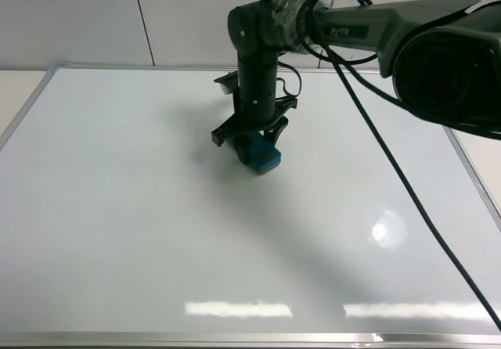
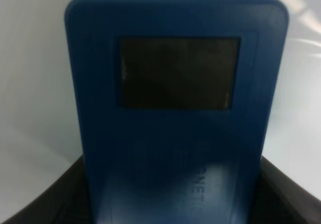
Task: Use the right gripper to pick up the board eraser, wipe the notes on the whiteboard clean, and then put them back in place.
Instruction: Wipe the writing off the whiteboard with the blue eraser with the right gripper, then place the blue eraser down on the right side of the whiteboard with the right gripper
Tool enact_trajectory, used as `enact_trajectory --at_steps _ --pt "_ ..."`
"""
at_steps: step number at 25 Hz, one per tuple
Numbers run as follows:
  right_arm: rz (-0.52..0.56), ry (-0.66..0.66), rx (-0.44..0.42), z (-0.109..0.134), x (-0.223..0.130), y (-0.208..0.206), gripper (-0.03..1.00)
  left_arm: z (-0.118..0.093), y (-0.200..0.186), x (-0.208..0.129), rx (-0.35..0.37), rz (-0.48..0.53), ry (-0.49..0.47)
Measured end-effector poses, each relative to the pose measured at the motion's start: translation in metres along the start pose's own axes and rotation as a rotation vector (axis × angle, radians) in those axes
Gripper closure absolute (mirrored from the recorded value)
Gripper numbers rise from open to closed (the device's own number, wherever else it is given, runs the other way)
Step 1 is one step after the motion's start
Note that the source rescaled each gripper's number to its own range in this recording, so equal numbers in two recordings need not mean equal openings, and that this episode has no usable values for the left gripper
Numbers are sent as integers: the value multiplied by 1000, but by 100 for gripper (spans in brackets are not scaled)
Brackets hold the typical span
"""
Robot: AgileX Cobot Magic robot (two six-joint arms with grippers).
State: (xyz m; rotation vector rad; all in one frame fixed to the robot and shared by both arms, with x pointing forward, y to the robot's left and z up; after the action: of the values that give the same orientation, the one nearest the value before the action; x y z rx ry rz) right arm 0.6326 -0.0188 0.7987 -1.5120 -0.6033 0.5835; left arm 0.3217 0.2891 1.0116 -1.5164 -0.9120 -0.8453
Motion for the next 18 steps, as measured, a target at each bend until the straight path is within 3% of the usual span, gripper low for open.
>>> enact_trajectory --at_steps 5,13,18 --pt "4 36 -60 -35 -5 -3 97 0 0 0 0 0 0" --pt "-61 114 -96 -41 -12 -47 97 0 0 0 0 0 0" --pt "-82 224 -82 -40 -53 -80 97 0 0 0 0 0 0"
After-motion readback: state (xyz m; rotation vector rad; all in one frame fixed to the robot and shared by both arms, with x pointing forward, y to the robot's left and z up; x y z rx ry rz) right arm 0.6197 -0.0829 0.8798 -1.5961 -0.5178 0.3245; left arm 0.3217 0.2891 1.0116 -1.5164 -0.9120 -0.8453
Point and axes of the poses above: a point on each arm's last joint axis where the gripper is mounted, y pointing out along that axis toward the gripper, z along the wrist's bending axis when the last joint is at zero, x = y × z, the point moved 10 cm from there along y, pointing out along that axis toward the gripper, and after that the axes turned 5 degrees about -y, right-handed, at the moved point
